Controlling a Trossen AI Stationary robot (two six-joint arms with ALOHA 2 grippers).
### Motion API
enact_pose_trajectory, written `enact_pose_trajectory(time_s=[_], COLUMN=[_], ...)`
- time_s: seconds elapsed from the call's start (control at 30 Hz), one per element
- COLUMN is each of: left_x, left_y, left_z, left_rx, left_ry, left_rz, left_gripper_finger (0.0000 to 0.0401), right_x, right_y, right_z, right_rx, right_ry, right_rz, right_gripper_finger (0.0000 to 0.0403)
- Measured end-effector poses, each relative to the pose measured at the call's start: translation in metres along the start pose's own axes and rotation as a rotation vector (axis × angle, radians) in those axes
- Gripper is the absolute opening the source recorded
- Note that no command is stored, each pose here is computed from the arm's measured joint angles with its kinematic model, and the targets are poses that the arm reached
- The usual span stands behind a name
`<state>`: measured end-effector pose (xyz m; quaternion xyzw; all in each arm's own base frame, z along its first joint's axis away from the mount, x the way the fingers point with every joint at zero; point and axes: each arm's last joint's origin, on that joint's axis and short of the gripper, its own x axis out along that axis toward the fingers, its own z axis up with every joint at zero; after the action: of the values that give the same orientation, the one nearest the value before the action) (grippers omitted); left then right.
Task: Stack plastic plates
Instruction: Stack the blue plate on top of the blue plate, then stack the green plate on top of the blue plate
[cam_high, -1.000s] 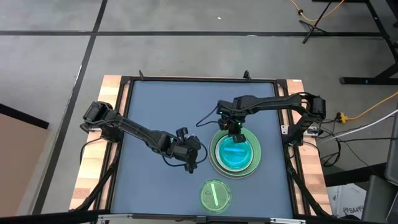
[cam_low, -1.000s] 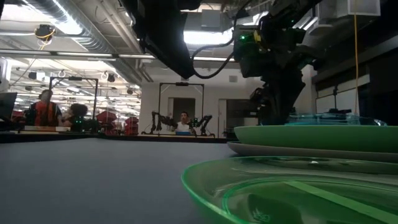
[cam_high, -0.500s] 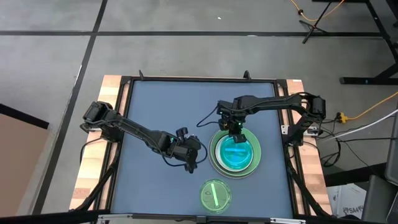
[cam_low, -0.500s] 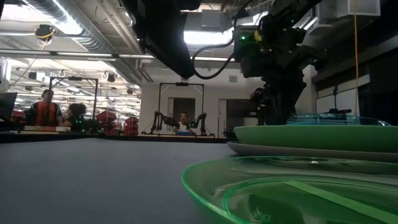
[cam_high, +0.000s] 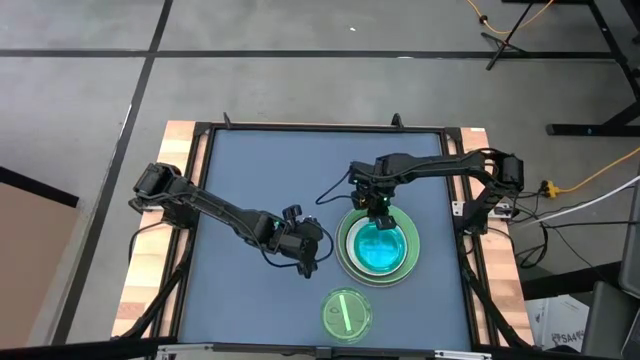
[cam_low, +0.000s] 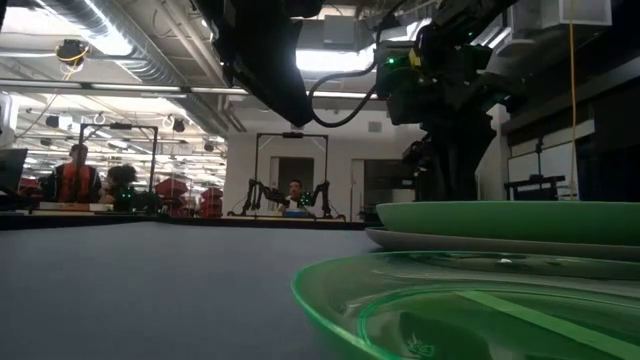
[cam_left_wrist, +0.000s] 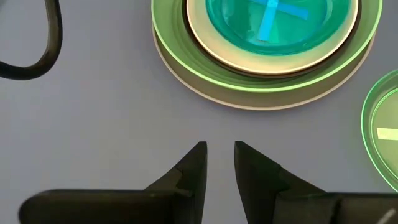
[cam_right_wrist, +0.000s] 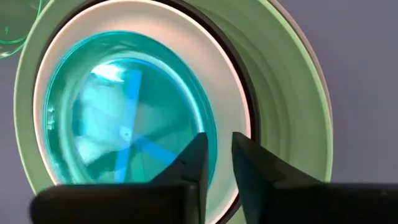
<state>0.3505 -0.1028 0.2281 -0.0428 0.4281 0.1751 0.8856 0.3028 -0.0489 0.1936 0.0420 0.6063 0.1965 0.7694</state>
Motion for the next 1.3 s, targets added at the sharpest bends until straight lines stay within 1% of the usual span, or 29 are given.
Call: enact_pose_trajectory(time_s=[0.13, 0.27, 0.6, 0.83, 1.07, 1.2, 1.3], left_x=[0.000, 0.000, 0.000, 0.000, -0.003, -0.007, -0.007], left_y=[0.000, 0.000, 0.000, -0.001, -0.008, -0.015, -0.024], left_z=[0.000, 0.000, 0.000, -0.001, -0.004, -0.009, -0.011], left_rx=[0.000, -0.009, -0.114, -0.257, -0.473, -0.590, -0.646], left_ry=[0.000, 0.000, 0.002, 0.031, 0.083, 0.101, 0.099], left_rz=[0.000, 0.000, -0.002, -0.041, -0.094, -0.113, -0.135], left_gripper_finger=[0.0073, 0.0073, 0.0073, 0.0073, 0.0073, 0.0073, 0.0073], right_x=[0.000, 0.000, 0.000, 0.000, 0.000, -0.009, -0.020], right_y=[0.000, 0.001, 0.000, -0.002, -0.003, 0.001, 0.007], right_z=[0.000, 0.000, 0.000, -0.001, -0.002, -0.006, -0.008], right_rx=[0.000, 0.000, 0.001, 0.000, 0.001, -0.007, -0.039], right_ry=[-0.005, -0.006, -0.001, 0.023, 0.047, 0.071, 0.059], right_rz=[0.012, 0.015, 0.003, -0.054, -0.097, -0.141, -0.164], right_gripper_finger=[0.0083, 0.0087, 0.0087, 0.0087, 0.0087, 0.0087, 0.0087])
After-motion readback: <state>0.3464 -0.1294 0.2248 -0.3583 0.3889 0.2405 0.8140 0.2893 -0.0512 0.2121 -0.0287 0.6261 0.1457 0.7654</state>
